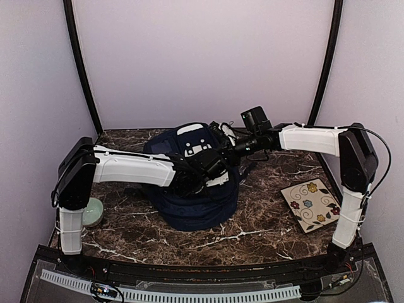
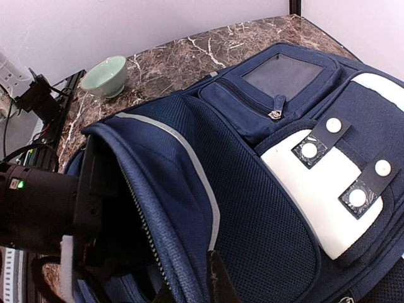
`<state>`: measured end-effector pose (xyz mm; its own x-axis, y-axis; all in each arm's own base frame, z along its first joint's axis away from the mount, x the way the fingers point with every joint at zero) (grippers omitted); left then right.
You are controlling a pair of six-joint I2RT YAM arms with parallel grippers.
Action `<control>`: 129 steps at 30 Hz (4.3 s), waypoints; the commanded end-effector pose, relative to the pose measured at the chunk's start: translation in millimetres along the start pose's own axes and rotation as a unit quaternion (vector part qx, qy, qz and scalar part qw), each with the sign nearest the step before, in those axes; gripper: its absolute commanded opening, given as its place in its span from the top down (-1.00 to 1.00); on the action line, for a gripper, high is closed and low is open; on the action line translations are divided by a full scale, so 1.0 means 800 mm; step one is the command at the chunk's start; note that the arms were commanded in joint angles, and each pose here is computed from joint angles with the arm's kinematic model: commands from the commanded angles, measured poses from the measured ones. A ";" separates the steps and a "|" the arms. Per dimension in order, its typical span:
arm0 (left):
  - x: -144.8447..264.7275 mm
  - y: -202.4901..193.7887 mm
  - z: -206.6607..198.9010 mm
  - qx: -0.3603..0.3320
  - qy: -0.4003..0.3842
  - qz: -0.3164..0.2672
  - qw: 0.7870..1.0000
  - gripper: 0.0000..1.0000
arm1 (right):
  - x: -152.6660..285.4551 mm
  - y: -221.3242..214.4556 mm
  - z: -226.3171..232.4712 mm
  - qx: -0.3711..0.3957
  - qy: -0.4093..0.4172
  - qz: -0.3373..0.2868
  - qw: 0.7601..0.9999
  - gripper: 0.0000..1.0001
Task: Pack the student bag
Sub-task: Place the pen in the upper front pocket of the bag, then put down the upper front pocket of the student bag, then hold the student bag at the center of the board.
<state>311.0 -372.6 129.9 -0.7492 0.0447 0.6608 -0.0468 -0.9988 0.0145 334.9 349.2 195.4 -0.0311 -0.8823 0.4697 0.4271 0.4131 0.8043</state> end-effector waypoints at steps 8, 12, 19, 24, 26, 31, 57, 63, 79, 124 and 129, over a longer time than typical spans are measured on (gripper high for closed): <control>-0.030 -0.037 0.026 0.051 0.033 0.050 0.997 0.50 | 0.020 0.038 0.032 0.027 0.047 -0.041 0.998 1.00; 0.004 -0.019 0.025 0.043 0.034 0.011 0.998 0.40 | 0.019 0.037 0.031 0.026 0.047 -0.040 0.998 1.00; 0.101 0.026 0.047 0.059 0.064 -0.105 0.991 0.18 | 0.015 0.032 0.027 0.026 0.045 -0.036 0.998 1.00; 0.172 0.055 0.033 0.049 0.061 -0.171 0.982 0.18 | 0.016 0.031 0.025 0.025 0.042 -0.036 0.998 1.00; 0.194 0.054 0.029 0.055 0.054 -0.183 0.980 0.19 | 0.017 0.030 0.024 0.025 0.041 -0.035 0.998 1.00; 0.233 0.018 0.048 0.148 0.053 -0.214 0.964 0.17 | 0.020 0.026 0.020 0.033 0.037 -0.032 0.998 1.00; 0.142 -0.109 -0.027 0.463 -0.122 -0.240 0.844 0.07 | 0.117 -0.050 -0.060 0.186 -0.207 0.110 0.954 1.00; 0.134 -0.090 -0.034 0.435 -0.136 -0.261 0.851 0.08 | 0.158 -0.034 -0.080 0.180 -0.242 0.099 0.948 0.52; 0.140 -0.017 -0.038 0.215 -0.130 -0.407 0.878 -0.12 | 0.193 -0.032 0.071 0.104 -0.013 0.108 0.989 -0.31; 0.079 0.055 0.005 0.077 -0.025 -0.379 0.922 1.00 | 0.164 -0.089 0.015 -0.087 -0.057 0.068 0.992 0.34; 0.079 0.071 0.022 0.173 -0.055 -0.420 0.889 1.00 | 0.157 -0.088 0.042 -0.093 -0.039 0.081 0.992 0.35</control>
<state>259.4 -411.5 133.3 -0.4729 0.6760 0.5651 -0.4281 -0.7368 0.5233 287.3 207.2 199.4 -0.0611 -0.7770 0.6266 0.5752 0.4856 0.6582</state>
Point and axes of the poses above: each gripper's point midway between its finger pads, its own x axis back along the fingers, its own z axis along the line the jaws close on, y = z × x, the point moved 4 cm from there along x, back along the fingers, and after that the axes turned 10 degrees about -x, right-handed, at the moved point
